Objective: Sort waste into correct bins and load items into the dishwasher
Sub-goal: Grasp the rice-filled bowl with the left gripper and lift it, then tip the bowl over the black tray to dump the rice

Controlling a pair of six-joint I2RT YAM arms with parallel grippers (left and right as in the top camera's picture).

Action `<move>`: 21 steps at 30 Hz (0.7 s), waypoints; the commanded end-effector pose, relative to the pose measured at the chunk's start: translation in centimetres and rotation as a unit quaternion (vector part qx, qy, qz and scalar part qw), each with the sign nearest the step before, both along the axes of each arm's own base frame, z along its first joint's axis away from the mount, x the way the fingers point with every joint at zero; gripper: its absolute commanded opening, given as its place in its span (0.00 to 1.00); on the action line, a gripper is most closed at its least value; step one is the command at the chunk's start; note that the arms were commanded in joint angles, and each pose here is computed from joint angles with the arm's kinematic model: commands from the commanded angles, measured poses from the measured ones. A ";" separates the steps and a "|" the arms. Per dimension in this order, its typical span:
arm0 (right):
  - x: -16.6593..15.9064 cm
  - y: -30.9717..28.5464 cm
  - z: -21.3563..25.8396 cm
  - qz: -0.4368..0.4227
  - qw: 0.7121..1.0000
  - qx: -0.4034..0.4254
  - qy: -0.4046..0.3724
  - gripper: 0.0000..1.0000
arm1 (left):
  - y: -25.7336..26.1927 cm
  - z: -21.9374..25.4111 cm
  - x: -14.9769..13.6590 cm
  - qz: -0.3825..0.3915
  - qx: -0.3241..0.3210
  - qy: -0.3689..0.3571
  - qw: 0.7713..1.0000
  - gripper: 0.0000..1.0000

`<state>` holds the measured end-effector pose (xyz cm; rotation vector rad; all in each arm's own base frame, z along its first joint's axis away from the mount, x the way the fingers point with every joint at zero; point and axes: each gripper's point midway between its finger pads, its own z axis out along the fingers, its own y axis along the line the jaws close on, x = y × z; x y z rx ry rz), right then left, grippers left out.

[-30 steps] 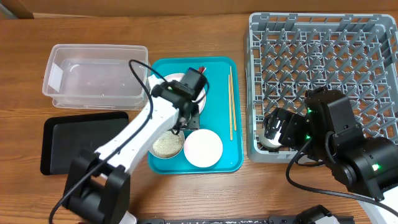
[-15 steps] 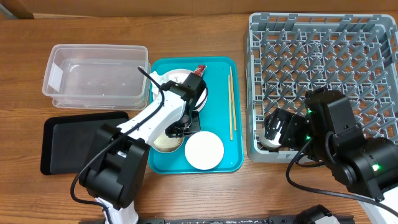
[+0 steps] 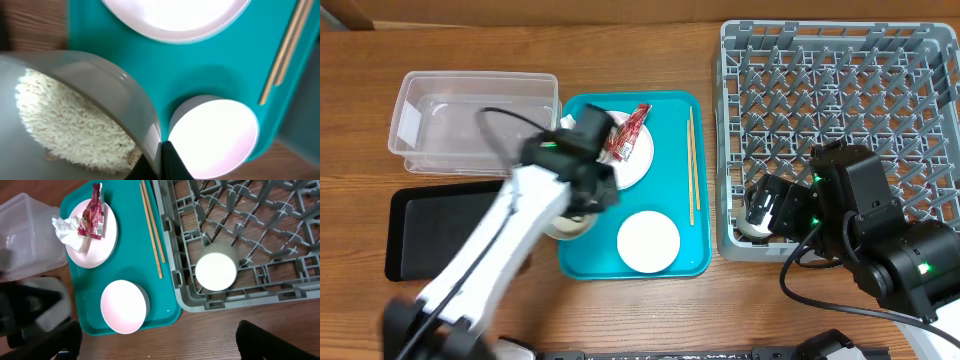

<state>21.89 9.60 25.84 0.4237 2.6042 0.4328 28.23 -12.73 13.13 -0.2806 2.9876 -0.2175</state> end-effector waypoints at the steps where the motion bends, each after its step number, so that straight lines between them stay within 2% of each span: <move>1: 0.0 -0.1 0.4 -0.001 1.000 -0.001 -0.006 1.00 | 1.7 2.1 0.5 -0.011 -0.095 -0.006 0.995 0.04; 7: 0.0 -0.1 0.4 -0.001 1.000 -0.002 -0.005 1.00 | 6.3 4.3 1.8 0.014 -0.283 -0.032 0.958 0.04; 10: 0.0 -0.1 0.4 -0.001 1.000 -0.002 -0.005 1.00 | 9.4 5.0 2.3 0.034 -0.342 -0.074 0.936 0.04; 13: 0.0 -0.2 0.4 -0.002 1.000 -0.003 -0.006 1.00 | 11.8 5.5 2.7 0.040 -0.399 -0.127 0.907 0.04; 17: 0.0 -0.2 0.4 -0.002 1.000 -0.003 -0.006 1.00 | 13.5 6.5 2.9 0.047 -0.478 -0.183 0.858 0.04; 21: 0.0 -0.2 0.4 -0.002 1.000 -0.003 -0.005 1.00 | 14.3 7.6 2.8 0.054 -0.530 -0.223 0.816 0.04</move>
